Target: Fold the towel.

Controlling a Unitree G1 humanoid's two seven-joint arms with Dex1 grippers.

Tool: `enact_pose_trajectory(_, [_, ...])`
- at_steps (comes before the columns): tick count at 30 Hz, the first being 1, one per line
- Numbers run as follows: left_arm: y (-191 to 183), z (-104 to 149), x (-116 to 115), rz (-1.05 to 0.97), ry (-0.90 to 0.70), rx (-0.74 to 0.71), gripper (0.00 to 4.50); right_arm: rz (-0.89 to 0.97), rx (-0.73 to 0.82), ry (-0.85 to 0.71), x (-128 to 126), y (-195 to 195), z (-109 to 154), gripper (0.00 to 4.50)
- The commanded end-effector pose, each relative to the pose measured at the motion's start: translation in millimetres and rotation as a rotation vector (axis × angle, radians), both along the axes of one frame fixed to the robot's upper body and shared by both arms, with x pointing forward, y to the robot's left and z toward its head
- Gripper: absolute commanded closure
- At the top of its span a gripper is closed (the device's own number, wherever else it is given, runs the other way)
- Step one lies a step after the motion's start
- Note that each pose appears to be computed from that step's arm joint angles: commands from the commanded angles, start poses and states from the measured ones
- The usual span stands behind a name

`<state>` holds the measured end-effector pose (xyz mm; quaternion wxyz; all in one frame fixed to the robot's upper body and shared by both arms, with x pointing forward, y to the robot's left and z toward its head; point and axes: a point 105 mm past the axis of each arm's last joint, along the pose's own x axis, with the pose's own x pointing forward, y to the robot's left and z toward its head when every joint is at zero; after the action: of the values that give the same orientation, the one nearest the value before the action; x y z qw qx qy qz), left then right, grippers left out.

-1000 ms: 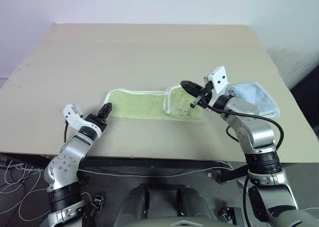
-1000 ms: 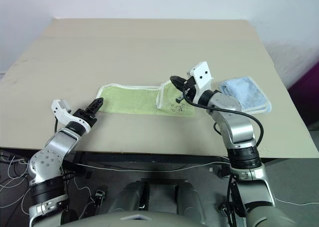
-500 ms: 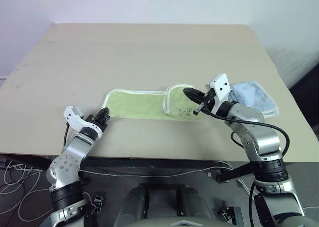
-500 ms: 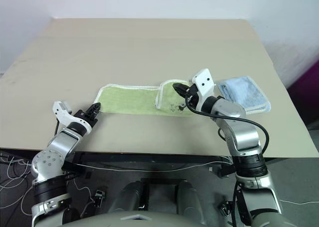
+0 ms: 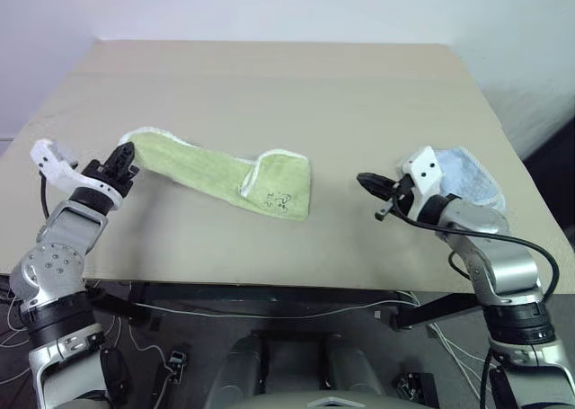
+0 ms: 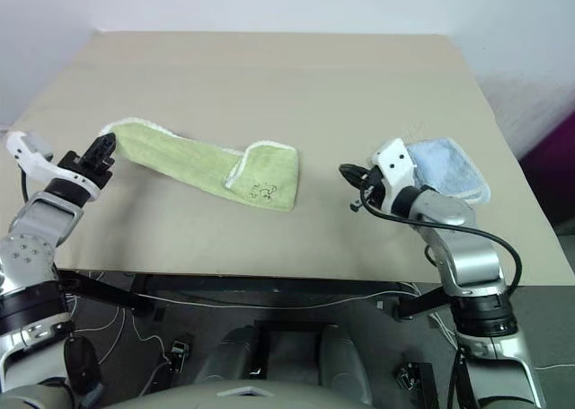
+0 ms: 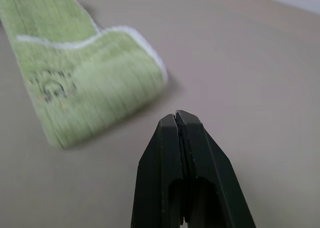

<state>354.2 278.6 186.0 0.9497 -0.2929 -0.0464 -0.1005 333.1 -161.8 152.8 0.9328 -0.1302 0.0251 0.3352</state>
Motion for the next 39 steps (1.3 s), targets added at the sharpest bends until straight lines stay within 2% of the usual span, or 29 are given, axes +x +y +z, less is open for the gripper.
enact_pose_trajectory(1, [-60,27,2,-0.235,-0.124,0.178,4.45,0.004,-0.003,-0.064,-2,-1,14,4.50])
enact_pose_trajectory(5, [-137,22,-3,-0.511,-0.185,0.415,4.45,0.001,0.004,-0.066,-2,1,12,4.50])
enact_pose_trajectory(11, [-217,5,-22,-0.788,-0.285,0.670,4.45,-0.025,0.005,-0.076,-2,0,12,4.50])
enact_pose_trajectory(17, [-242,-20,-26,-0.879,-0.252,0.787,4.45,-0.059,0.005,-0.080,-5,-6,11,4.50])
enact_pose_trajectory(25, [-249,-33,-25,-0.905,-0.211,0.778,4.45,-0.069,0.004,-0.080,-8,-6,9,4.50])
enact_pose_trajectory(29, [-245,-23,-30,-0.927,-0.225,0.694,3.48,-0.069,0.001,-0.083,-6,-6,10,4.50])
enact_pose_trajectory(32, [-240,-20,-35,-0.947,-0.225,0.669,2.39,-0.064,0.000,-0.087,-4,-4,12,4.50])
enact_pose_trajectory(35, [-229,-21,-40,-0.952,-0.208,0.650,1.48,-0.061,0.002,-0.096,-2,-3,15,4.50])
enact_pose_trajectory(37, [-216,-17,-38,-0.909,-0.208,0.638,0.81,-0.056,0.017,-0.110,0,0,20,4.50])
enact_pose_trajectory(39, [-202,-8,-26,-0.806,-0.210,0.609,0.20,-0.054,0.050,-0.118,3,5,26,4.50])
